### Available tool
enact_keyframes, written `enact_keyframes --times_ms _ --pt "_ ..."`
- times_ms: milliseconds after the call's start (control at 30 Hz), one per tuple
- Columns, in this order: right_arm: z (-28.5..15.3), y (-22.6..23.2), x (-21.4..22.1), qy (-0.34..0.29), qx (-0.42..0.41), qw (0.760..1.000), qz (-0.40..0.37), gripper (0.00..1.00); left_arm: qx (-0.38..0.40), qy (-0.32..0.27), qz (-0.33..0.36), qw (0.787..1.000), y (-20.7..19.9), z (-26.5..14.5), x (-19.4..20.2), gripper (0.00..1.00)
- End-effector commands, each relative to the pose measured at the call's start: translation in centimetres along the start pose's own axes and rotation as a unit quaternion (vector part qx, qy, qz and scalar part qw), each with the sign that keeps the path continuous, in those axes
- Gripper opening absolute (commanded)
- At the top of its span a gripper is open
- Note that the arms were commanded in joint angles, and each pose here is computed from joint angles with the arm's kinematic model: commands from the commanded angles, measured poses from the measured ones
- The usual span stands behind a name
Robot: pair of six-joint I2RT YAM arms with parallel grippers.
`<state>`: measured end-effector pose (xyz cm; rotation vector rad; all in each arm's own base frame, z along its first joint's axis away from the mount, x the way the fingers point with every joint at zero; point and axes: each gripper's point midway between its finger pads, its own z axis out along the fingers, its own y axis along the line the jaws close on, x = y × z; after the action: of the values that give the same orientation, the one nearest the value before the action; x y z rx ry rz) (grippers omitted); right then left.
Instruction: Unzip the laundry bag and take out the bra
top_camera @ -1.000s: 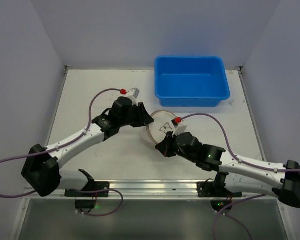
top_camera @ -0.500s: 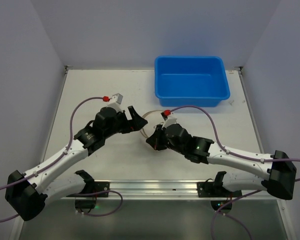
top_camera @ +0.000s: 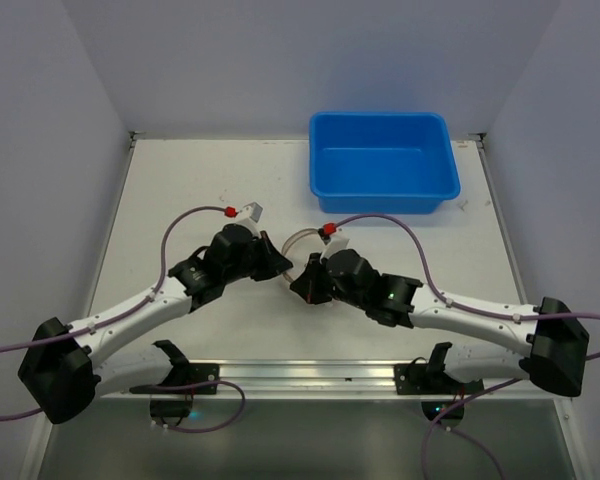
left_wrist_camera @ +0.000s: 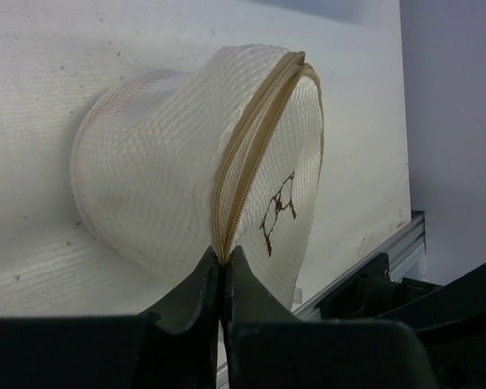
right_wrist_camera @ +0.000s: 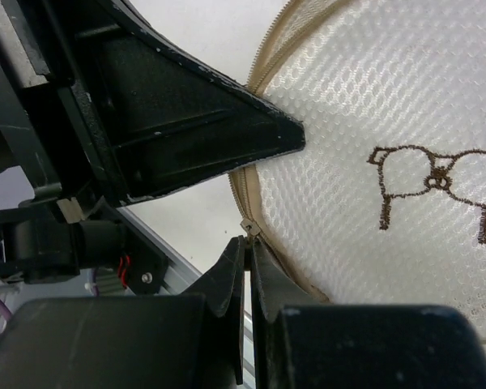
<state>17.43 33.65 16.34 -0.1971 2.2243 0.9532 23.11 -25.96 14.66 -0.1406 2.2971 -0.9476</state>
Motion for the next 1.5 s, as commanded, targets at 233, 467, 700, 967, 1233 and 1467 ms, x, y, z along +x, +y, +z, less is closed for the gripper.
enact_keyframes --times_ms 233,467,700,967,1233,1467 --pt "-4.4 -3.8 0.7 -0.025 0.012 0.999 -0.025 0.0 -0.023 -0.072 0.007 0.997 0.8 -0.8 -4.3 0.0" --pt "-6.1 -8.0 2.6 -0.021 0.038 0.999 -0.016 0.0 -0.035 -0.073 0.003 0.997 1.7 -0.7 -4.5 0.0" --pt "-6.2 -8.4 2.3 -0.026 0.036 0.999 -0.031 0.0 -0.001 -0.049 0.003 0.999 1.2 -1.8 -2.8 0.42" --pt "-6.6 -6.4 2.2 0.006 0.0 0.998 -0.065 0.37 -0.031 -0.052 0.078 0.995 -0.5 -3.8 -6.0 1.0" --pt "-8.3 -6.8 -0.8 -0.022 0.03 0.997 -0.062 0.47 -0.015 -0.045 0.138 0.989 -3.3 -3.4 -9.5 1.0" --pt "-10.5 -5.5 -4.9 -0.062 0.064 0.995 -0.04 0.6 -0.005 -0.029 0.141 0.99 -2.8 -1.2 -9.8 0.96"
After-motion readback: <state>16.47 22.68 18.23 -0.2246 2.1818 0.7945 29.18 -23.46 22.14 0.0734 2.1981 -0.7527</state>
